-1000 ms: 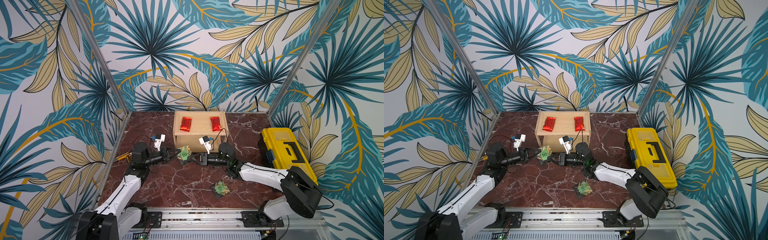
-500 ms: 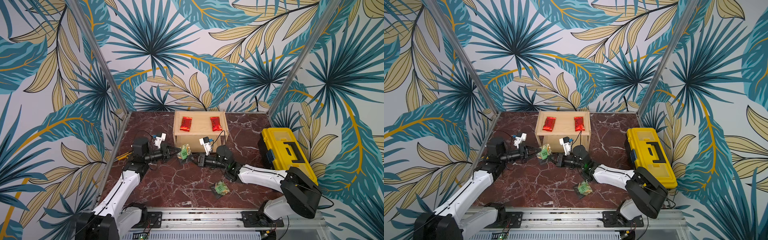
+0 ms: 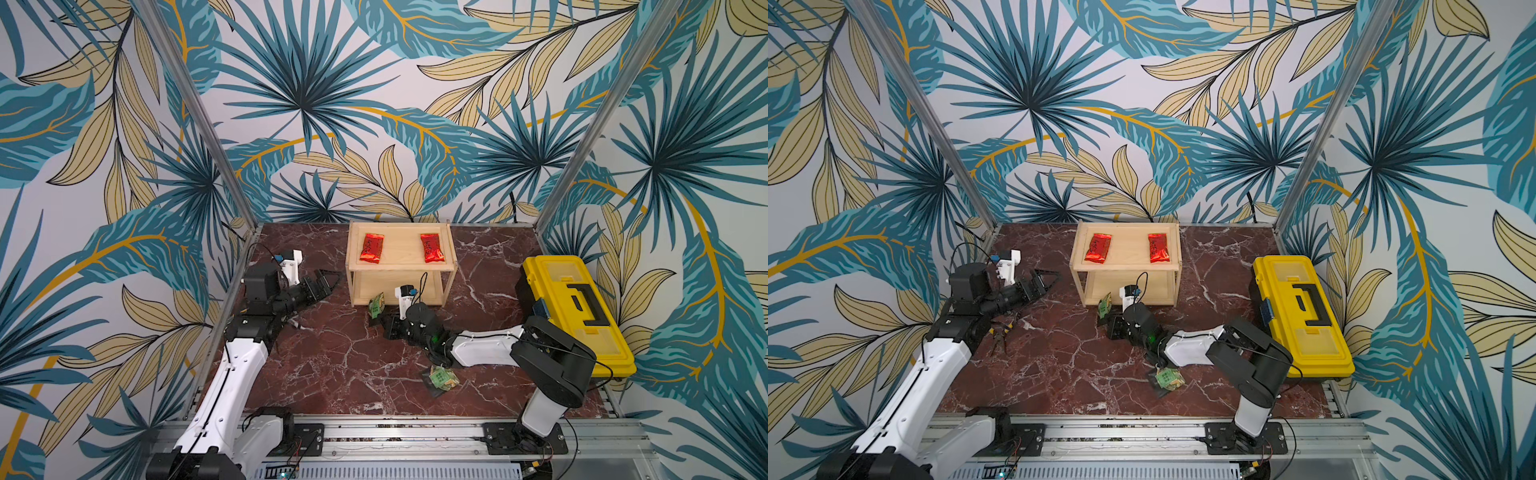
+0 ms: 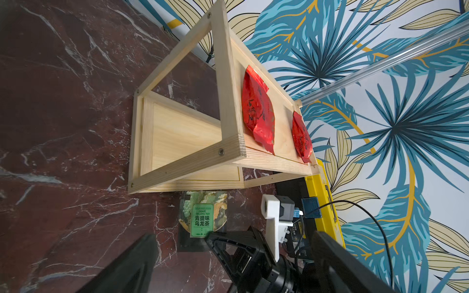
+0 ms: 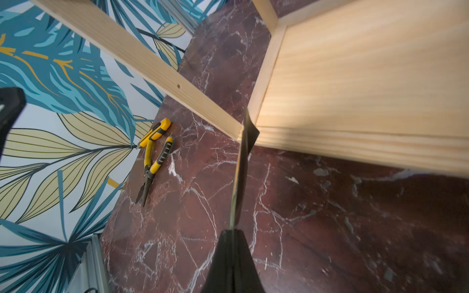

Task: Place the tea bags on the shelf by color
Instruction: Pick up the tea bag from the center of the board, then place the tea bag on the shelf.

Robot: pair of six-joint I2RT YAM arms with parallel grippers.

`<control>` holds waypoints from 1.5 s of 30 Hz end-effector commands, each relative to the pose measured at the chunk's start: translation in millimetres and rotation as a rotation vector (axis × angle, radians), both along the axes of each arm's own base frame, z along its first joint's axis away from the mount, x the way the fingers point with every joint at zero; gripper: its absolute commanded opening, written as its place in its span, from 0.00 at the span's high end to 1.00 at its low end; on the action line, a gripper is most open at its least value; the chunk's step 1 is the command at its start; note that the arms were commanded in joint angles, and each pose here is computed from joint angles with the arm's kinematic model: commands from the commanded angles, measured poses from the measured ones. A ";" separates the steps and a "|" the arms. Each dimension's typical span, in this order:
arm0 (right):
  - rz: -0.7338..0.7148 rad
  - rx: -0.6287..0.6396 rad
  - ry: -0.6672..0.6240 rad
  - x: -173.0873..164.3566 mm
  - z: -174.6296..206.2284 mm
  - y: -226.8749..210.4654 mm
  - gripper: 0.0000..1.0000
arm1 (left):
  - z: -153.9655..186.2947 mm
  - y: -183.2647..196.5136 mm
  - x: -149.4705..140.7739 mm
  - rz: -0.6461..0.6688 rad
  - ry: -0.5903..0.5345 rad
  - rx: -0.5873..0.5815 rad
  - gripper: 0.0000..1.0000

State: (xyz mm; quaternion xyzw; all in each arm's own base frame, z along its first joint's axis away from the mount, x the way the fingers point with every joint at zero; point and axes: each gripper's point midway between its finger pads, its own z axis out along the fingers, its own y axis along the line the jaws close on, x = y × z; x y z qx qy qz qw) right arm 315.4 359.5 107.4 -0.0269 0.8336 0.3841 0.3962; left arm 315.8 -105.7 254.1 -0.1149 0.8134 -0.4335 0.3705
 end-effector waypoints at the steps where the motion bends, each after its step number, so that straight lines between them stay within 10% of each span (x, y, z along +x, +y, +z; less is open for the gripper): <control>1: -0.056 -0.062 -0.087 17.6 6.1 -0.1 1.00 | 11.1 5.4 4.5 0.008 -0.046 0.038 0.00; 35: -0.125 -0.154 -0.229 79.2 -18.2 15.1 1.00 | 7.6 2.5 -3.5 -0.023 -0.058 0.053 0.00; 45: -0.162 -0.175 -0.210 91.1 -27.3 5.9 0.82 | 5.0 3.1 -8.5 -0.020 -0.051 0.059 0.00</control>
